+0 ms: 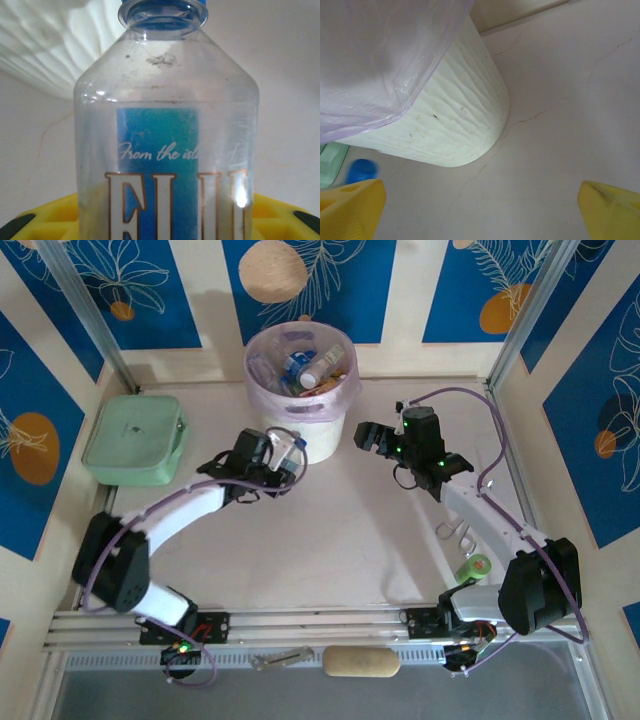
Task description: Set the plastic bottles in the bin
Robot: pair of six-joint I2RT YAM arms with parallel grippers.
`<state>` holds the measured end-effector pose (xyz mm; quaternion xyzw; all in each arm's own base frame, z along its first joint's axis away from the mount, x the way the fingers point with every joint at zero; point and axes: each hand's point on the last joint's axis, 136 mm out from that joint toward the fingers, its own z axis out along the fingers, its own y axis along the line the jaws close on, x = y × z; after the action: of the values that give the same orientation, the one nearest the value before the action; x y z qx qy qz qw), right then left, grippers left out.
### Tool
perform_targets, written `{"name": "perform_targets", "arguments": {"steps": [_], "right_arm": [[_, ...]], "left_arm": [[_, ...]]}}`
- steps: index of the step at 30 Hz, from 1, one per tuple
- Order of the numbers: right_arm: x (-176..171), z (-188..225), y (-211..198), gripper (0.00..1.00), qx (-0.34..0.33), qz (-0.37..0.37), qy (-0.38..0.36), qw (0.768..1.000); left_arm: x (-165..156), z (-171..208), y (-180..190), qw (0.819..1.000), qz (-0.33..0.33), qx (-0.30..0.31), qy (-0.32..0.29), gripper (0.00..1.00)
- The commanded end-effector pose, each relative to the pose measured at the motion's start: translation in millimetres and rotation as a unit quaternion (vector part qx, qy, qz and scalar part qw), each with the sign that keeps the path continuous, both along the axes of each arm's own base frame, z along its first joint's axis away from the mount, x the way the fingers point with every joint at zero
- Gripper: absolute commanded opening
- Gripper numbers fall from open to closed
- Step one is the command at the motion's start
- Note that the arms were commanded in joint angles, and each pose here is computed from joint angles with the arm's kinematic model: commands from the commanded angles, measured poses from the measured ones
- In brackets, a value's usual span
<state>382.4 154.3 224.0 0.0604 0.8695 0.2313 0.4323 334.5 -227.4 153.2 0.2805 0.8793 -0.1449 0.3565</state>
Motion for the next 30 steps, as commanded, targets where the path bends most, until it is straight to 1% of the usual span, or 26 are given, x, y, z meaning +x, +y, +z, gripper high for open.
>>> {"name": "perform_targets", "arguments": {"steps": [1,4,7,9,11,13,16,22,26,30], "right_arm": [[-0.6,2.9,-3.8,0.99,0.016,-0.01,-0.005,1.0],[-0.2,1.2,-3.9,0.99,0.025,-0.013,-0.002,1.0],[-0.8,0.5,-5.4,0.99,0.031,-0.017,0.001,0.999],[-1.7,2.0,-6.4,0.99,0.033,-0.019,-0.001,0.999],[-3.0,2.6,-7.0,0.99,0.035,-0.02,-0.001,0.999],[-4.2,3.6,-8.9,0.99,0.036,-0.022,-0.003,0.999],[-7.5,5.2,-10.4,0.99,0.038,-0.024,-0.005,0.999],[-18.9,2.7,-22.0,0.99,0.03,-0.039,-0.005,0.999],[-25.8,0.4,-31.3,0.99,0.03,-0.05,-0.006,0.998],[-30.7,-0.8,-38.8,0.99,0.032,-0.059,-0.006,0.998]], "left_arm": [[-27.9,42.1,-13.4,0.996,-0.049,-0.071,-0.016,0.46],[-43.1,90.8,-18.6,0.986,-0.078,-0.129,-0.063,0.46],[-50.0,140.7,-18.2,0.973,-0.089,-0.173,-0.121,0.45],[-48.6,170.0,-16.9,0.966,-0.086,-0.189,-0.157,0.43],[-39.9,193.8,-15.1,0.961,-0.072,-0.194,-0.185,0.4],[-22.6,211.6,-13.7,0.96,-0.049,-0.186,-0.205,0.39],[5.3,228.8,-17.5,0.96,-0.028,-0.169,-0.22,0.39],[67.0,251.0,-24.2,0.964,-0.006,-0.154,-0.218,0.38],[109.6,257.9,-19.6,0.966,0.024,-0.158,-0.203,0.38],[144.6,249.3,-22.5,0.97,0.048,-0.154,-0.184,0.38]]}}
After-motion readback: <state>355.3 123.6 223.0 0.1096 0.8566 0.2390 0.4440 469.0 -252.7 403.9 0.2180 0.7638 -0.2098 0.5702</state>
